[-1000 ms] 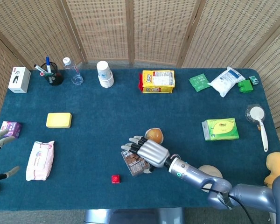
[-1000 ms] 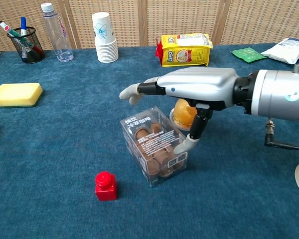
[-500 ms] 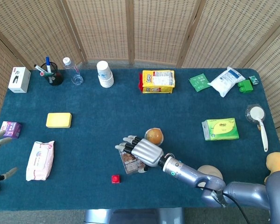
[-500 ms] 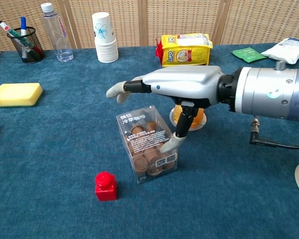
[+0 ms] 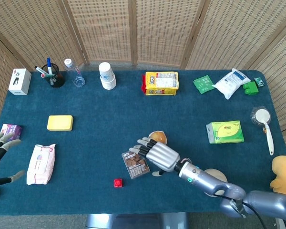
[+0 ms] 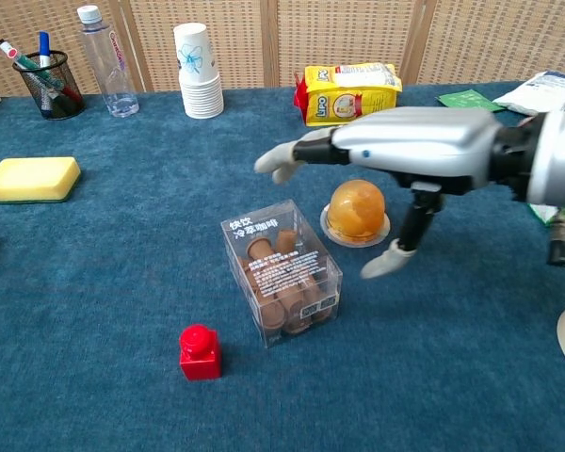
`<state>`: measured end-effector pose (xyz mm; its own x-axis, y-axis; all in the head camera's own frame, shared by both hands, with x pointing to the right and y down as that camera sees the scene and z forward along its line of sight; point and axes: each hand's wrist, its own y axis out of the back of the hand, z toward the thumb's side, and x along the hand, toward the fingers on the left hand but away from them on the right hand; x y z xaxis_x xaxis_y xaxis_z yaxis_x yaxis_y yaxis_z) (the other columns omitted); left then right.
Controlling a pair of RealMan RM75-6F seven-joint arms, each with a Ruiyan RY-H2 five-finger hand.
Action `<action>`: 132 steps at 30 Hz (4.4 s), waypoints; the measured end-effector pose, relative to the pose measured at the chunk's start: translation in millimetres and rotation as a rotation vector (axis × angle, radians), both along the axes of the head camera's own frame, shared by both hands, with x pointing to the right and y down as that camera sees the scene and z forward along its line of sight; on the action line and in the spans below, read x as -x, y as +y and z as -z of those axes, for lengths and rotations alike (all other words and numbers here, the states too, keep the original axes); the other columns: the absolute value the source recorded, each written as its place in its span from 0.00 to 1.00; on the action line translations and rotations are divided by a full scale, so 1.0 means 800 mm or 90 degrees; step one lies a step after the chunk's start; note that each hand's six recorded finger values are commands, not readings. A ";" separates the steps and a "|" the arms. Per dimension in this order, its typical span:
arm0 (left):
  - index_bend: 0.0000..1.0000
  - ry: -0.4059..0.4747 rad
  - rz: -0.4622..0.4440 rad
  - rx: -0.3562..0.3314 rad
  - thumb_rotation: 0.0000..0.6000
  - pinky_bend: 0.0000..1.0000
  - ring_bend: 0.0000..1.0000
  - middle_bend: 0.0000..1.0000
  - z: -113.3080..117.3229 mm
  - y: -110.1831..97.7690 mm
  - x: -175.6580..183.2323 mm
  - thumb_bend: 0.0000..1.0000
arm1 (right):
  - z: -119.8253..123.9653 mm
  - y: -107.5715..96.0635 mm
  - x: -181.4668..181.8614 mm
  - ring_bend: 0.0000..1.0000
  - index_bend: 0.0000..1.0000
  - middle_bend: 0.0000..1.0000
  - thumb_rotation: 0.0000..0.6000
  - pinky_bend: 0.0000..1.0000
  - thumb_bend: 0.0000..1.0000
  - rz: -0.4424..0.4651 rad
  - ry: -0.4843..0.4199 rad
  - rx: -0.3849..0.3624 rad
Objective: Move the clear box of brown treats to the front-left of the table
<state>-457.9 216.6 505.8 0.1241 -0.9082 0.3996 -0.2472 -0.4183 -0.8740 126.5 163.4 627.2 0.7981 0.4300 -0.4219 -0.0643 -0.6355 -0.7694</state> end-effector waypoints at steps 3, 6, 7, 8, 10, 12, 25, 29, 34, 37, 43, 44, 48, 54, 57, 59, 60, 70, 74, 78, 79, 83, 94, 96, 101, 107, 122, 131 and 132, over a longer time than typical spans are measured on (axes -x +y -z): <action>0.21 0.010 -0.013 0.006 1.00 0.06 0.04 0.14 -0.005 -0.002 -0.010 0.15 | 0.009 -0.002 -0.026 0.07 0.01 0.17 1.00 0.14 0.00 -0.015 0.014 -0.011; 0.21 0.021 -0.029 0.012 1.00 0.05 0.04 0.15 -0.011 -0.005 -0.021 0.15 | 0.019 -0.006 -0.061 0.07 0.02 0.17 1.00 0.15 0.00 -0.045 0.034 -0.020; 0.22 0.024 -0.033 0.013 1.00 0.05 0.04 0.15 -0.012 -0.006 -0.024 0.15 | 0.022 -0.008 -0.073 0.08 0.03 0.17 1.00 0.15 0.00 -0.058 0.041 -0.023; 0.22 0.027 -0.040 0.014 1.00 0.05 0.04 0.15 -0.014 -0.007 -0.028 0.15 | 0.027 -0.010 -0.090 0.08 0.05 0.17 1.00 0.15 0.00 -0.077 0.050 -0.026; 0.22 0.030 -0.050 0.018 1.00 0.05 0.04 0.15 -0.016 -0.008 -0.034 0.15 | 0.033 -0.013 -0.117 0.09 0.09 0.18 1.00 0.15 0.00 -0.111 0.064 -0.030; 0.22 0.033 -0.065 0.024 1.00 0.05 0.04 0.15 -0.019 -0.009 -0.041 0.15 | 0.041 -0.016 -0.148 0.09 0.13 0.19 1.00 0.15 0.00 -0.154 0.082 -0.035; 0.22 0.020 -0.134 0.037 1.00 0.03 0.04 0.15 -0.038 -0.011 -0.080 0.15 | 0.052 -0.028 -0.268 0.09 0.22 0.21 1.00 0.15 0.00 -0.315 0.204 -0.104; 0.22 0.037 -0.173 0.061 1.00 0.02 0.03 0.14 -0.047 -0.016 -0.097 0.15 | 0.054 -0.028 -0.299 0.09 0.22 0.21 1.00 0.15 0.00 -0.365 0.234 -0.117; 0.21 0.083 -0.237 0.103 1.00 0.02 0.03 0.14 -0.060 -0.028 -0.126 0.16 | 0.059 -0.031 -0.325 0.09 0.22 0.21 1.00 0.15 0.00 -0.407 0.257 -0.133; 0.21 0.112 -0.293 0.120 1.00 0.01 0.03 0.14 -0.067 -0.040 -0.151 0.16 | 0.061 -0.031 -0.337 0.09 0.22 0.21 1.00 0.15 0.00 -0.421 0.273 -0.139; 0.21 0.161 -0.423 0.139 1.00 0.01 0.03 0.14 -0.081 -0.056 -0.210 0.16 | 0.062 -0.032 -0.355 0.09 0.22 0.21 1.00 0.15 0.01 -0.440 0.302 -0.144; 0.21 0.172 -0.449 0.141 1.00 0.01 0.02 0.14 -0.085 -0.058 -0.225 0.16 | 0.062 -0.033 -0.360 0.09 0.22 0.21 1.00 0.15 0.01 -0.449 0.307 -0.144; 0.21 0.218 -0.521 0.156 1.00 0.00 0.02 0.15 -0.099 -0.064 -0.270 0.16 | 0.064 -0.033 -0.374 0.09 0.22 0.21 1.00 0.15 0.01 -0.471 0.320 -0.145; 0.23 0.261 -0.628 0.179 1.00 0.00 0.02 0.16 -0.120 -0.064 -0.330 0.16 | 0.066 -0.032 -0.386 0.09 0.22 0.21 1.00 0.15 0.01 -0.489 0.331 -0.142; 0.25 0.268 -0.663 0.189 1.00 0.00 0.02 0.16 -0.127 -0.063 -0.349 0.16 | 0.069 -0.031 -0.390 0.09 0.22 0.21 1.00 0.15 0.01 -0.496 0.331 -0.145; 0.25 0.269 -0.686 0.195 1.00 0.00 0.02 0.16 -0.132 -0.063 -0.361 0.16 | 0.072 -0.031 -0.392 0.09 0.22 0.21 1.00 0.15 0.01 -0.502 0.331 -0.146; 0.25 0.268 -0.696 0.198 1.00 0.00 0.02 0.16 -0.134 -0.062 -0.366 0.16 | 0.073 -0.030 -0.394 0.09 0.22 0.21 1.00 0.15 0.01 -0.505 0.331 -0.147; 0.26 0.248 -0.792 0.196 1.00 0.00 0.02 0.17 -0.153 -0.051 -0.414 0.16 | 0.081 -0.027 -0.408 0.09 0.22 0.21 1.00 0.15 0.01 -0.526 0.334 -0.150; 0.28 0.236 -0.812 0.195 1.00 0.00 0.02 0.18 -0.159 -0.048 -0.423 0.16 | 0.083 -0.026 -0.412 0.09 0.22 0.21 1.00 0.15 0.01 -0.533 0.329 -0.151; 0.31 0.209 -0.835 0.177 1.00 0.00 0.03 0.20 -0.163 -0.047 -0.428 0.16 | 0.085 -0.026 -0.414 0.09 0.22 0.21 1.00 0.15 0.01 -0.537 0.326 -0.152; 0.32 0.202 -0.839 0.173 1.00 0.00 0.03 0.20 -0.164 -0.047 -0.429 0.16 | 0.085 -0.026 -0.415 0.09 0.22 0.21 1.00 0.15 0.01 -0.539 0.325 -0.152; 0.32 0.180 -0.845 0.172 1.00 0.00 0.03 0.19 -0.169 -0.050 -0.436 0.16 | 0.087 -0.025 -0.417 0.09 0.22 0.21 1.00 0.15 0.01 -0.543 0.322 -0.153; 0.35 0.140 -0.857 0.184 1.00 0.04 0.07 0.22 -0.179 -0.056 -0.447 0.16 | 0.093 -0.025 -0.422 0.09 0.21 0.21 1.00 0.15 0.01 -0.558 0.310 -0.152; 0.36 0.132 -0.858 0.186 1.00 0.06 0.08 0.22 -0.181 -0.057 -0.446 0.16 | 0.093 -0.025 -0.423 0.09 0.21 0.21 1.00 0.15 0.01 -0.559 0.309 -0.153; 0.41 0.110 -0.861 0.178 1.00 0.10 0.12 0.25 -0.183 -0.061 -0.443 0.16 | 0.093 -0.025 -0.422 0.09 0.21 0.21 1.00 0.15 0.01 -0.560 0.304 -0.152; 0.44 0.098 -0.856 0.178 1.00 0.12 0.14 0.27 -0.183 -0.065 -0.437 0.16 | 0.094 -0.026 -0.423 0.09 0.20 0.21 1.00 0.15 0.01 -0.563 0.300 -0.152; 0.42 0.073 -0.832 0.200 1.00 0.19 0.17 0.29 -0.172 -0.070 -0.396 0.16 | 0.096 -0.028 -0.418 0.09 0.19 0.21 1.00 0.15 0.01 -0.562 0.286 -0.154; 0.40 0.068 -0.789 0.224 1.00 0.20 0.17 0.30 -0.155 -0.069 -0.358 0.16 | 0.095 -0.030 -0.411 0.09 0.18 0.21 1.00 0.15 0.01 -0.554 0.278 -0.152; 0.40 0.065 -0.785 0.226 1.00 0.20 0.17 0.30 -0.154 -0.069 -0.354 0.16 | 0.095 -0.030 -0.410 0.09 0.18 0.21 1.00 0.15 0.01 -0.554 0.278 -0.152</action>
